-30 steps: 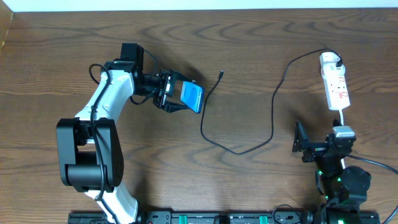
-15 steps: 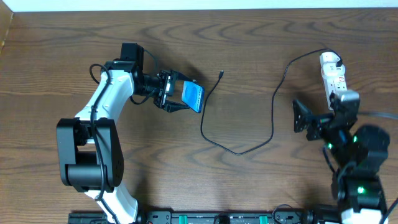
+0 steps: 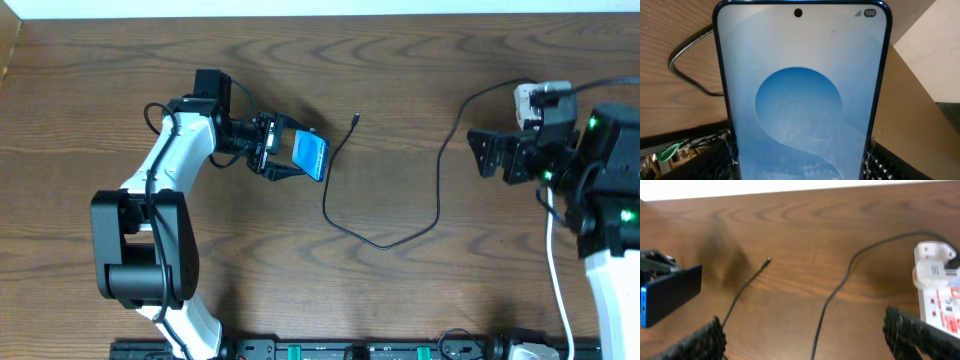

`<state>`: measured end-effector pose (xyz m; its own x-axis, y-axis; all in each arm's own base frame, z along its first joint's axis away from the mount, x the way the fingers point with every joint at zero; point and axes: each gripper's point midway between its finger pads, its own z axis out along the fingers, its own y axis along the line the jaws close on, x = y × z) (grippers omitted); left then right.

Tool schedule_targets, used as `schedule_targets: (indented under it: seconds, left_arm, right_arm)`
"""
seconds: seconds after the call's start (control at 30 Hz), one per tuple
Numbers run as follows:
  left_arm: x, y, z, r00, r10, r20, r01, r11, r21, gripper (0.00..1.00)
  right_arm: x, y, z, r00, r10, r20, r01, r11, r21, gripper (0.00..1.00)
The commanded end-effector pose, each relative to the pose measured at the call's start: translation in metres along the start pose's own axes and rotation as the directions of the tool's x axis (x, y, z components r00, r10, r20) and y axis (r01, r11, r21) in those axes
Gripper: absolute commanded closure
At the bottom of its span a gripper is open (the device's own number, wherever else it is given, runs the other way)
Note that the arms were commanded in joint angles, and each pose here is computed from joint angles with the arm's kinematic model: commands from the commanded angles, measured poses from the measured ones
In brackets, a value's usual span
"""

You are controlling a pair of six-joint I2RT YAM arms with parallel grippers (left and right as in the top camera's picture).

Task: Plug charger to phone and switch on socket
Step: 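Raise the right gripper and move it toward the held phone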

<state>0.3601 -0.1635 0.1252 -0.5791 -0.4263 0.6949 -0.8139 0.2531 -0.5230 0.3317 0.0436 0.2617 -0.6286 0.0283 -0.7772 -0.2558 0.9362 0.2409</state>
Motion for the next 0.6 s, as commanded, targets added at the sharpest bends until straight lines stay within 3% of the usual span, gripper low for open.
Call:
schedule_targets:
  seconds: [0.0, 0.33, 0.57]
  left_arm:
    - [0.013, -0.009, -0.005, 0.999, 0.019, -0.037, -0.018, 0.999, 0.032, 0.37]
    - [0.013, -0.009, -0.005, 0.999, -0.007, -0.037, 0.009, 0.999, 0.031, 0.37]
    - [0.013, -0.009, -0.005, 0.999, -0.007, -0.037, 0.009, 0.999, 0.031, 0.37]
  right_arm:
    - [-0.013, 0.004, 0.000, 0.999, -0.051, 0.008, 0.051, 0.999, -0.016, 0.01]
    - [-0.017, 0.018, 0.002, 1.000, 0.007, 0.024, -0.004, 0.994, -0.105, 0.01]
    - [-0.014, 0.005, 0.021, 0.967, 0.253, -0.023, -0.254, 0.965, -0.065, 0.01]
